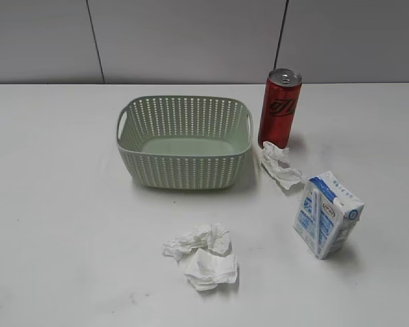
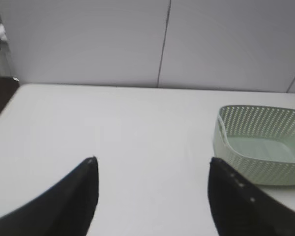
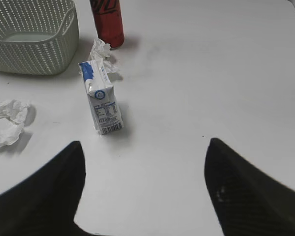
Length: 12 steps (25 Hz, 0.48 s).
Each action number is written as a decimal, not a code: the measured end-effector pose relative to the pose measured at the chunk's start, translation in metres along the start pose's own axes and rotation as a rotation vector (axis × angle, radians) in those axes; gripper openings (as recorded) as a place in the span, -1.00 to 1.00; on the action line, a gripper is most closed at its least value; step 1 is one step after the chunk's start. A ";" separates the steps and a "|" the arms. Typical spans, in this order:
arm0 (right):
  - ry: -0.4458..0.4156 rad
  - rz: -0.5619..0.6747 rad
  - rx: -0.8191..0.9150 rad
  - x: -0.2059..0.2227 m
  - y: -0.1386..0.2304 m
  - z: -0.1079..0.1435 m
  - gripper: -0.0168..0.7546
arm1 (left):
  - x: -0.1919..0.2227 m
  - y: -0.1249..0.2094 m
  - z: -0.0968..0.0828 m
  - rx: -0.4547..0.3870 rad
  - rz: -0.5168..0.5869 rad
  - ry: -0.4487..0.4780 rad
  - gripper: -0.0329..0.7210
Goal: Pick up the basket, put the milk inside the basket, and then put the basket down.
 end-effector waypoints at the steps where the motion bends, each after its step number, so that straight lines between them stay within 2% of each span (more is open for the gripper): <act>1: 0.000 0.000 0.000 0.000 0.000 0.000 0.52 | 0.011 -0.005 -0.001 -0.032 0.048 0.023 0.49; 5: 0.000 0.000 0.000 0.000 0.000 0.000 0.52 | 0.054 -0.026 -0.001 -0.071 0.194 0.082 0.66; 9: 0.000 -0.001 0.000 0.000 0.000 0.000 0.52 | 0.097 -0.042 -0.003 -0.073 0.308 0.138 0.67; 12: 0.000 -0.001 0.000 0.000 0.000 0.000 0.52 | 0.133 -0.048 -0.010 -0.037 0.403 0.201 0.66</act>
Point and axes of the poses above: a point on each arm's last joint axis where the gripper is mounted, x pointing out along that axis toward the gripper, z along the wrist's bending axis when the last joint is at zero, y = z × x, the point moved 2 cm from there along x, pointing out along that axis toward the gripper, and after that the axes turned 4 degrees about x, right-handed, at the moved point
